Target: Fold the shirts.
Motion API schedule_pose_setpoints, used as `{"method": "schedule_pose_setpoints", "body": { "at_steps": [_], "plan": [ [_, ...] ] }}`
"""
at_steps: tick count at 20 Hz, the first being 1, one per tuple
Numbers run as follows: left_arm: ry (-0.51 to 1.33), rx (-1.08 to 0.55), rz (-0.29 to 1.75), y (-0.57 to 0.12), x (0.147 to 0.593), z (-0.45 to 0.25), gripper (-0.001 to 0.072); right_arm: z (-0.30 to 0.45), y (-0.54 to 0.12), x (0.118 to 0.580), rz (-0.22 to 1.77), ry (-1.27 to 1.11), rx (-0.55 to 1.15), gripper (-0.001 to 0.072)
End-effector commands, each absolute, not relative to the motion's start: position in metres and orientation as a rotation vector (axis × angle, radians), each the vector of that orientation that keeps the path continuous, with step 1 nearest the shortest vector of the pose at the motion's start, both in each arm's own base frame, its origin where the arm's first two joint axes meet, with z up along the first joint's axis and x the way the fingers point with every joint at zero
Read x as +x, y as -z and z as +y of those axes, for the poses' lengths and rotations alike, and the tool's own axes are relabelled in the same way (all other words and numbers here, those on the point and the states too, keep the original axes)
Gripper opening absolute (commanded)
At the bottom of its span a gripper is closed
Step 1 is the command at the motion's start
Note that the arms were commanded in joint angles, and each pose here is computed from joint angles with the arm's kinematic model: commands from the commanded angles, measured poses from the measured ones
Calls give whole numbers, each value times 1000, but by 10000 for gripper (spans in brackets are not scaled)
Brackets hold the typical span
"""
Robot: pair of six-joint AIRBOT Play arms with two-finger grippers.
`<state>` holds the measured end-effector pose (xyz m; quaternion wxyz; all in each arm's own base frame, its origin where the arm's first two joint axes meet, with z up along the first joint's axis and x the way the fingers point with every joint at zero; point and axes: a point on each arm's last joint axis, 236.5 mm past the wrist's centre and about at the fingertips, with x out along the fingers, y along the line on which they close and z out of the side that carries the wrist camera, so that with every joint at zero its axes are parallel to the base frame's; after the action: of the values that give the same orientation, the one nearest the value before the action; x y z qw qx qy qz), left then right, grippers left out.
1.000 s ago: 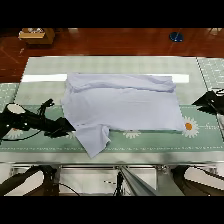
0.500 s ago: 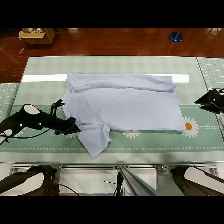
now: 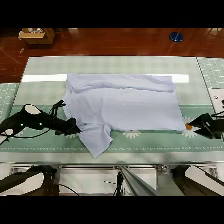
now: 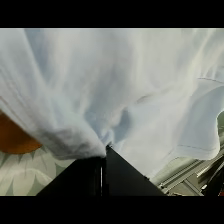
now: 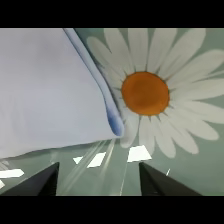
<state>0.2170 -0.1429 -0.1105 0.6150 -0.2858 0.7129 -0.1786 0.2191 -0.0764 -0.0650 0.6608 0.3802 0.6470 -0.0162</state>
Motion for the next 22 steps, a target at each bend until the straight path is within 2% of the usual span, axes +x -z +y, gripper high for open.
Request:
{"method": "schedule_pose_setpoints", "body": {
  "at_steps": [1, 3, 4, 5, 8, 12, 13, 16, 17, 18, 22],
  "plan": [
    [416, -655, 1643, 111, 217, -143, 20, -69, 86, 210, 1438, 68, 927, 566],
    [416, -655, 1643, 111, 217, -143, 20, -72, 88, 224, 1365, 95, 954, 561],
    [416, -655, 1643, 111, 217, -143, 20, -74, 88, 230, 1337, 106, 964, 521],
    [416, -655, 1643, 111, 217, -143, 20, -76, 89, 231, 1330, 115, 960, 513],
    [416, -655, 1643, 111, 217, -143, 20, -76, 98, 230, 1365, 117, 881, 513],
    [417, -656, 1643, 111, 216, -143, 19, -57, 113, 250, 1380, 83, 867, 510],
    [417, -656, 1643, 111, 216, -143, 19, -53, 119, 254, 1389, 87, 859, 488],
    [417, -656, 1643, 111, 217, -143, 20, -49, 127, 268, 1371, 100, 807, 261],
    [417, -656, 1642, 111, 217, -143, 19, -48, 125, 270, 1368, 90, 798, 115],
    [418, -654, 1638, 110, 217, -143, 19, -47, 119, 272, 1365, 77, 792, 62],
    [473, -606, 1525, 76, 248, -144, 19, -53, 55, 294, 1248, -32, 648, 32]
  ]
}}
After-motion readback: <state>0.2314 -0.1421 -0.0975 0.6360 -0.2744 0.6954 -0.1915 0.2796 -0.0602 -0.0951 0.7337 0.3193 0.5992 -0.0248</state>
